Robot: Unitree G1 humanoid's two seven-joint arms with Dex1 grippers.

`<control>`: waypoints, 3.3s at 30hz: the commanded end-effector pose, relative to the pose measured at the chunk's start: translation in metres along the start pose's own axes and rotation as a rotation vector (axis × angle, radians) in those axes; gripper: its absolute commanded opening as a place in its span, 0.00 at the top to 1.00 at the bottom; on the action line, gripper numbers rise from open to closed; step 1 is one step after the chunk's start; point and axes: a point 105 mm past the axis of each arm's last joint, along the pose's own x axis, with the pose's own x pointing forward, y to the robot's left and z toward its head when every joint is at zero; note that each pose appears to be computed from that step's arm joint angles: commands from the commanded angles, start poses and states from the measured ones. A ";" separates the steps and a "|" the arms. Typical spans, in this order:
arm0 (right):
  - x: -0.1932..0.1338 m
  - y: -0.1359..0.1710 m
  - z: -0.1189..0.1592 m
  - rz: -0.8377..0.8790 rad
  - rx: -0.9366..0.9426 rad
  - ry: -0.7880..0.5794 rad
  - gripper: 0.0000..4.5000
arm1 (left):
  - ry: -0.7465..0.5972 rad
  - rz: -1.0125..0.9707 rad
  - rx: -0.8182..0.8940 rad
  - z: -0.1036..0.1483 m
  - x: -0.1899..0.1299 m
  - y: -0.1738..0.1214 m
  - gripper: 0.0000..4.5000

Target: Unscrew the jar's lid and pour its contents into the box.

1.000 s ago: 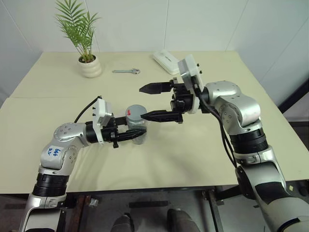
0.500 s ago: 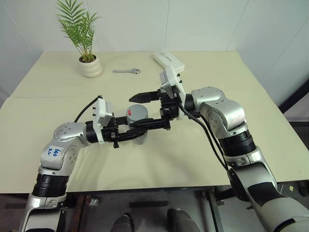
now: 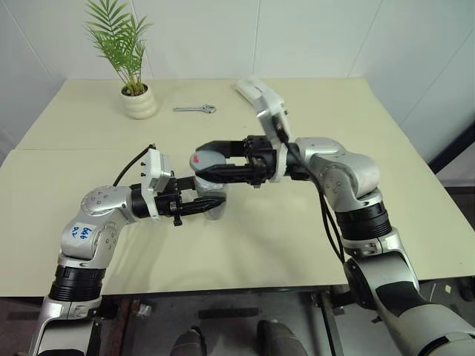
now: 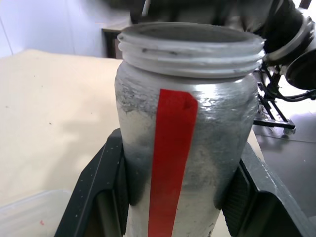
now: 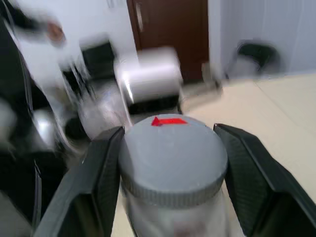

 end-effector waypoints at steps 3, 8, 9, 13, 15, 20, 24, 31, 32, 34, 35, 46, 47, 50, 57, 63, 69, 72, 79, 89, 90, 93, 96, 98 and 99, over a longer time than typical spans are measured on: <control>-0.019 -0.002 0.025 -0.114 -0.091 -0.069 0.43 | 0.000 0.016 0.023 0.003 -0.006 -0.001 0.57; -0.069 -0.041 0.011 -0.460 -0.210 -0.030 0.43 | -0.002 0.064 0.029 0.004 -0.014 0.001 0.57; -0.085 -0.048 0.004 -0.535 -0.212 -0.018 0.43 | -0.004 0.080 0.031 0.005 -0.018 0.003 0.57; -0.132 -0.057 -0.032 -0.702 -0.277 0.089 0.43 | -0.005 0.132 0.032 0.005 -0.028 0.009 0.57; -0.145 -0.058 -0.048 -0.742 -0.321 0.155 0.43 | -0.004 0.144 0.032 0.005 -0.030 0.010 0.57; -0.196 -0.064 -0.096 -0.957 -0.196 0.072 0.43 | -0.021 0.178 0.025 0.008 -0.033 0.015 0.57; -0.211 -0.069 -0.124 -1.010 -0.141 0.105 0.43 | -0.042 0.175 0.018 0.012 -0.029 0.019 0.57; -0.213 -0.066 -0.147 -0.991 -0.064 0.137 0.27 | -0.057 0.178 0.015 0.016 -0.027 0.023 0.57; -0.213 -0.066 -0.148 -0.985 -0.046 0.128 0.22 | -0.058 0.178 0.016 0.017 -0.027 0.023 0.57; -0.211 -0.065 -0.133 -0.964 -0.079 0.101 0.07 | -0.064 0.187 0.012 0.019 -0.027 0.024 0.57; -0.208 -0.065 -0.122 -0.950 -0.111 0.092 0.01 | -0.064 0.192 0.010 0.019 -0.028 0.025 0.57; -0.122 -0.035 -0.051 -0.547 -0.260 0.165 0.01 | -0.046 0.225 0.040 0.027 -0.048 0.038 0.57; -0.113 -0.032 -0.053 -0.514 -0.242 0.196 0.01 | -0.029 0.240 0.051 0.026 -0.052 0.043 0.57; -0.094 -0.020 -0.055 -0.424 -0.224 0.245 0.01 | 0.061 0.296 0.080 0.021 -0.061 0.060 0.57; -0.086 -0.011 -0.061 -0.394 -0.226 0.268 0.01 | 0.186 0.453 0.224 0.025 -0.072 0.096 0.57; -0.094 -0.013 -0.070 -0.447 -0.183 0.245 0.01 | 0.254 0.520 0.349 0.012 -0.058 0.103 0.57; -0.099 -0.014 -0.073 -0.476 -0.166 0.236 0.01 | 0.349 0.595 0.579 0.016 -0.051 0.115 0.57; -0.104 -0.013 -0.076 -0.488 -0.147 0.227 0.01 | 0.562 0.602 1.076 0.023 -0.036 0.120 0.57; -0.109 -0.015 -0.080 -0.526 -0.123 0.207 0.01 | 0.678 0.295 1.979 0.011 -0.010 0.104 0.57; -0.104 -0.013 -0.083 -0.542 -0.098 0.174 0.01 | 0.827 0.249 2.341 0.013 -0.008 0.131 0.57; -0.104 -0.013 -0.084 -0.543 -0.096 0.172 0.01 | 0.807 0.239 2.375 0.014 -0.006 0.129 0.57; -0.103 -0.014 -0.084 -0.548 -0.091 0.158 0.01 | 0.778 0.203 2.381 0.009 -0.001 0.122 0.57; -0.101 -0.015 -0.085 -0.552 -0.088 0.144 0.01 | 0.773 0.190 2.362 0.007 -0.001 0.117 0.57; -0.100 -0.015 -0.086 -0.551 -0.085 0.138 0.01 | 0.818 0.203 2.327 0.007 -0.007 0.120 0.57; -0.099 -0.015 -0.087 -0.551 -0.083 0.134 0.01 | 0.832 0.213 2.317 0.008 -0.010 0.122 0.57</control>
